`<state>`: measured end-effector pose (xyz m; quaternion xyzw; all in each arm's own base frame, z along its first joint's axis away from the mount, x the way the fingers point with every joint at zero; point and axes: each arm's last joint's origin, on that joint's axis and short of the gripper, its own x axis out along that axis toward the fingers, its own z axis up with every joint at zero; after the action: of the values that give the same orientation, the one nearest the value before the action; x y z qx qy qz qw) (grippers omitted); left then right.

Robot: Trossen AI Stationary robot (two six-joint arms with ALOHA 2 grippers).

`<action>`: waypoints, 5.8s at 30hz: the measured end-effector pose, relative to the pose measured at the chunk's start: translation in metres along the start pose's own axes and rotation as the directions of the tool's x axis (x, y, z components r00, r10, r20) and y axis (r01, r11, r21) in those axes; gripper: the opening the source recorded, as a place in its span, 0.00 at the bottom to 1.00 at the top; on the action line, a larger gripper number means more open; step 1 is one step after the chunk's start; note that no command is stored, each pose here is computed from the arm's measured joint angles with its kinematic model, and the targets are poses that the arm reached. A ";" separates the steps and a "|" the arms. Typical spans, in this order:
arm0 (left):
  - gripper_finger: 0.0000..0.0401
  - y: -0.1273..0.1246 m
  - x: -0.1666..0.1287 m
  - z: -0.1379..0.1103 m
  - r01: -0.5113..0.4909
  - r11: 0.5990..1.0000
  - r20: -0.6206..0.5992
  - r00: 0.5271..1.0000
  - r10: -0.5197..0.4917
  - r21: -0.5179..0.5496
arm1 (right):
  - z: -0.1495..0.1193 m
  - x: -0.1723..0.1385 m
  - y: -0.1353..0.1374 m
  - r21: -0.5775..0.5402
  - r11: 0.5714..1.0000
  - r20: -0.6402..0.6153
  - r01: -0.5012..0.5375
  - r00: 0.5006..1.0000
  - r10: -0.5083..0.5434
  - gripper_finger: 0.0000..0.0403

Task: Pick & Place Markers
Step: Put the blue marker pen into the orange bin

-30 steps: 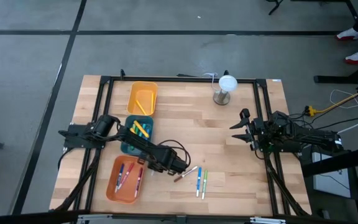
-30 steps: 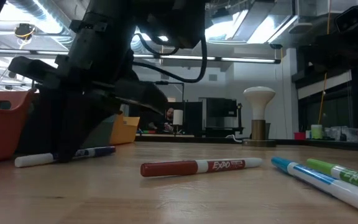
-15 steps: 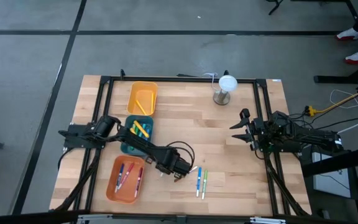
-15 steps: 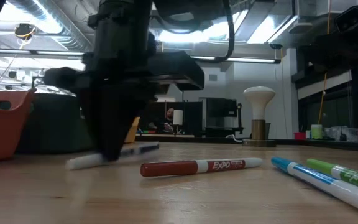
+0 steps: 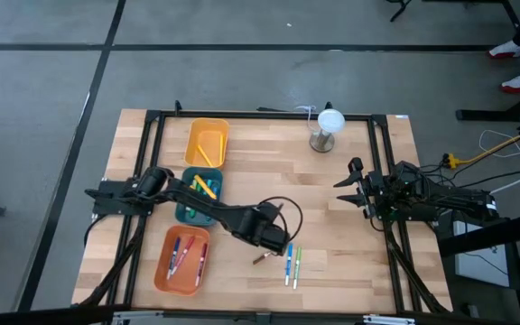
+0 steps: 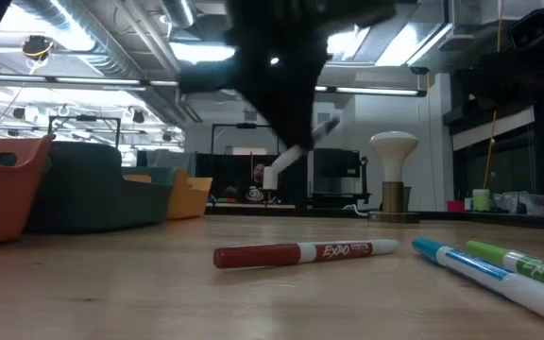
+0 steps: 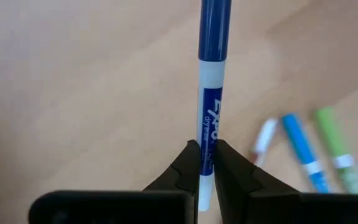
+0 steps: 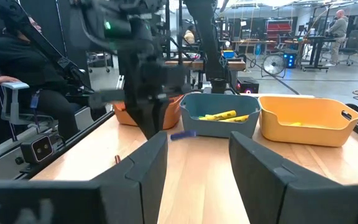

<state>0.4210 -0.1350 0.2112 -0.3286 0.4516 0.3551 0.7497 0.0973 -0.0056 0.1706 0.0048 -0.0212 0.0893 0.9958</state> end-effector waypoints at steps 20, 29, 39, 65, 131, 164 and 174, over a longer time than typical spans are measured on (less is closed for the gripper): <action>0.06 -0.025 -0.052 0.029 0.110 0.986 0.202 0.970 -0.134 0.125 | 0.000 0.000 0.000 0.000 1.000 0.000 0.000 1.000 0.000 0.42; 0.06 -0.032 -0.074 0.035 0.147 0.972 0.242 0.952 -0.190 0.185 | 0.000 0.000 0.000 0.000 1.000 0.000 0.000 1.000 0.000 0.42; 0.06 -0.040 -0.104 0.037 0.148 0.948 0.340 0.908 -0.243 0.283 | 0.000 0.000 0.000 0.000 1.000 0.000 0.000 1.000 0.000 0.42; 0.06 -0.023 -0.156 0.052 0.052 0.951 0.465 0.863 -0.197 0.306 | 0.000 0.000 0.000 0.000 1.000 0.000 0.000 1.000 0.000 0.42; 0.06 0.003 -0.191 -0.063 0.109 0.976 -0.041 0.994 -0.103 0.188 | 0.000 0.000 0.000 0.000 1.000 0.000 0.000 1.000 0.000 0.42; 0.06 0.104 -0.212 -0.076 0.000 0.998 -0.039 0.999 0.002 0.066 | 0.000 0.000 0.000 0.000 1.000 0.000 0.001 1.000 -0.001 0.42; 0.06 0.129 -0.210 -0.098 -0.035 0.999 -0.040 0.999 0.034 -0.026 | 0.000 0.000 0.000 0.000 1.000 0.000 0.000 1.000 0.000 0.42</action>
<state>0.1991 -0.1953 0.3434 -0.3377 0.4670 0.3672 0.7301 0.0972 -0.0056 0.1706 0.0048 -0.0213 0.0893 0.9958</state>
